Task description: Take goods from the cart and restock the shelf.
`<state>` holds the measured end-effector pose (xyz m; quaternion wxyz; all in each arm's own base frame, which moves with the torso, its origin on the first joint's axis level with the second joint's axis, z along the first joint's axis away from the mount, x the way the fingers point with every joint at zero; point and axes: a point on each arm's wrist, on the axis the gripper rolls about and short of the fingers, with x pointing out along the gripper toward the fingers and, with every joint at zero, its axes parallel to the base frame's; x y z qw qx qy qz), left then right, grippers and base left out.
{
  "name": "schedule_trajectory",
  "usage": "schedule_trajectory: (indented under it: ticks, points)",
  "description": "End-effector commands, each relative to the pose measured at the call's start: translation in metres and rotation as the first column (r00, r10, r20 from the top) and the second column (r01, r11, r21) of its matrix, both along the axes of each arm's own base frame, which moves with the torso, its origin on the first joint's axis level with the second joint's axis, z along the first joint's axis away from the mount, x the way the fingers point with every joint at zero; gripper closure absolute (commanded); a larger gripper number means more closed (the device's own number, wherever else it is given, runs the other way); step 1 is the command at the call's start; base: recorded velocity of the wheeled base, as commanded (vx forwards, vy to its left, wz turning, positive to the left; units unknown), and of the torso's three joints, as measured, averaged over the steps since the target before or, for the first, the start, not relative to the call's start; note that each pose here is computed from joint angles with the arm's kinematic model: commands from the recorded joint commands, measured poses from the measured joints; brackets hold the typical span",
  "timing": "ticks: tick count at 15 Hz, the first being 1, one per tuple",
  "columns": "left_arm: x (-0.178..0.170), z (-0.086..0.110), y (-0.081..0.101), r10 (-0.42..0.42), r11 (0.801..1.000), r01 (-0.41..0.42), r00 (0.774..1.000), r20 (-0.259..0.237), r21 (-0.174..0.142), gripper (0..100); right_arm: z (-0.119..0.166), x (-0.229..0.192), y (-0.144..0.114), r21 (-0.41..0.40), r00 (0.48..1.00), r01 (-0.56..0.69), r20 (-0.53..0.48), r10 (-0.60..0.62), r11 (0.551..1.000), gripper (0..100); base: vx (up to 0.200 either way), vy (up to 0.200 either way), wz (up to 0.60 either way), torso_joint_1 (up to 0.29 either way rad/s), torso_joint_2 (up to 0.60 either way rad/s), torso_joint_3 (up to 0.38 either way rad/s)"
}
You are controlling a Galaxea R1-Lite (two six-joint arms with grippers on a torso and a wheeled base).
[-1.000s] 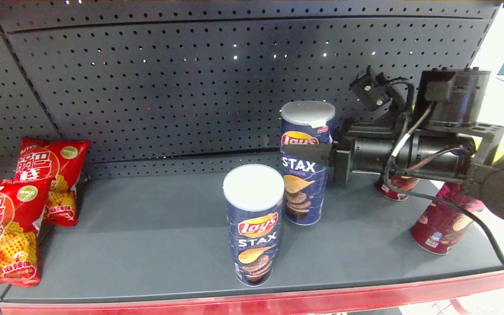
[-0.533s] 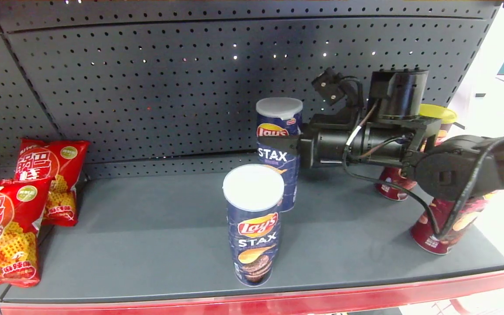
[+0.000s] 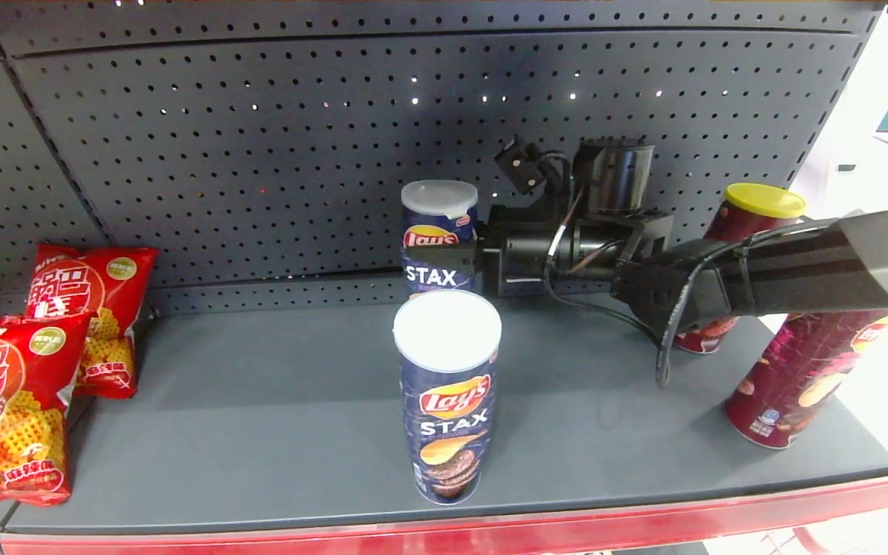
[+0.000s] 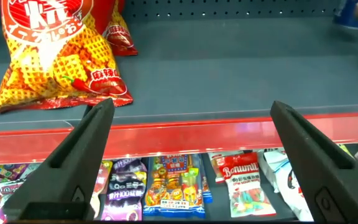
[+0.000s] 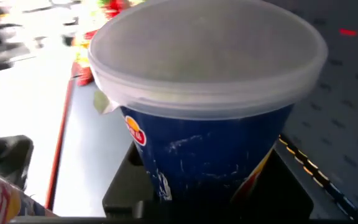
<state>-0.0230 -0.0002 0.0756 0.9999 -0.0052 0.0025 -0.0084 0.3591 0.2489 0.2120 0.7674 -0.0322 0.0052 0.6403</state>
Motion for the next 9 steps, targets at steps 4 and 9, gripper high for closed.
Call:
schedule_trajectory:
  ticks: [4,9]
  points:
    - [0.000,0.000,0.000,0.000,1.000,0.000,1.000,0.000,0.000,0,-0.025,0.022,0.005,-0.011,0.998,-0.055,-0.023,0.055,0.998,100,0.000,0.000,0.00,0.000,0.00,0.000]
    - [0.000,0.000,0.000,0.000,1.000,0.000,1.000,0.000,0.000,0,-0.020,0.035,-0.002,0.003,1.000,-0.029,0.004,0.029,1.000,100,0.000,0.000,0.00,0.000,0.00,0.000]
